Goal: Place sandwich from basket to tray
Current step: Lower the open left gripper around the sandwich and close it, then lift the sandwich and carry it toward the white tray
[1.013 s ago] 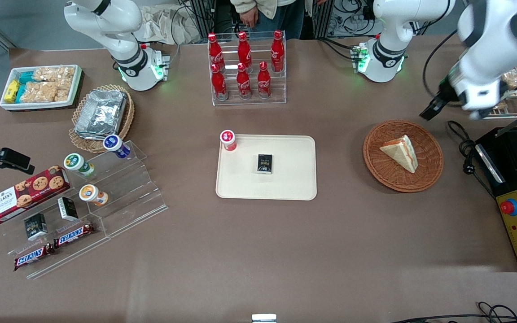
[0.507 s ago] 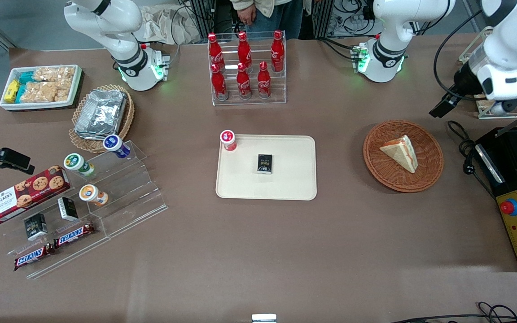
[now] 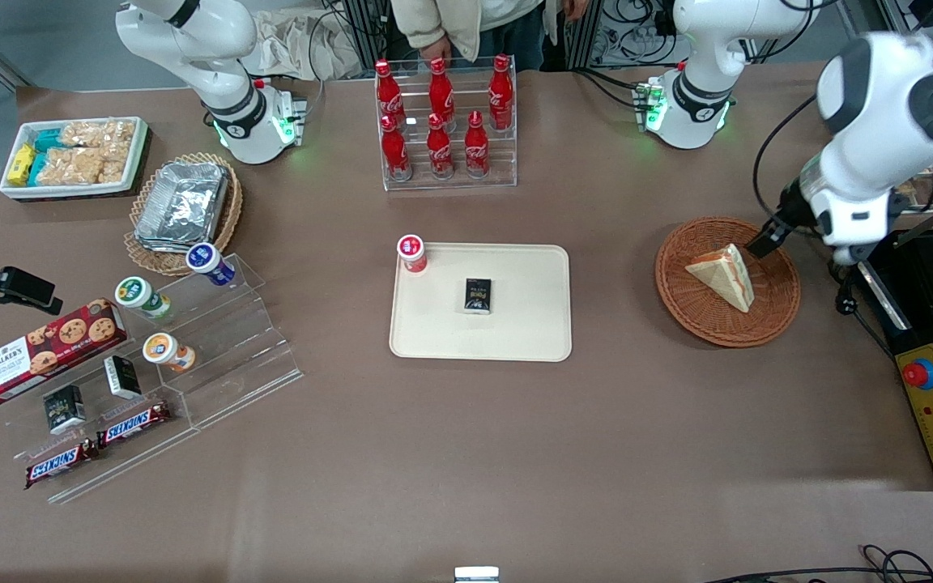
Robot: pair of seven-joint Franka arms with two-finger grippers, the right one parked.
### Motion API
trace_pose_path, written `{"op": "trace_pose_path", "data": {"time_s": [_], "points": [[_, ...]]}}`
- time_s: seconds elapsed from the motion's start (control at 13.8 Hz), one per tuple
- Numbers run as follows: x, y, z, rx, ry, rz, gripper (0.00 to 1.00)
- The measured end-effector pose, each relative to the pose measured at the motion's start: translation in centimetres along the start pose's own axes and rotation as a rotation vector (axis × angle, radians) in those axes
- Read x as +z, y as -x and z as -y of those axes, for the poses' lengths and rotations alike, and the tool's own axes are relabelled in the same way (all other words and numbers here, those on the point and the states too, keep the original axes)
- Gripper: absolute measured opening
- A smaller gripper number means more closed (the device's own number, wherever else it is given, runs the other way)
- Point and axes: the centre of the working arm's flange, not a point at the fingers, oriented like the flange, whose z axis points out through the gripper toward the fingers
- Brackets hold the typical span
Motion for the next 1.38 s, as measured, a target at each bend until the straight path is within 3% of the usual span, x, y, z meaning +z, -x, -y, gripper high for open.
{"op": "trace_pose_path", "data": {"time_s": [0.36, 0.87, 1.23, 1.38], "points": [[9.0, 0.9, 1.9, -0.010, 0.022, -0.015, 1.00], [13.7, 1.7, 3.0, -0.013, 0.042, -0.031, 1.00], [17.3, 1.5, 3.0, 0.041, 0.015, -0.026, 1.00], [17.7, 1.0, 3.3, 0.062, 0.013, -0.025, 0.96]]}}
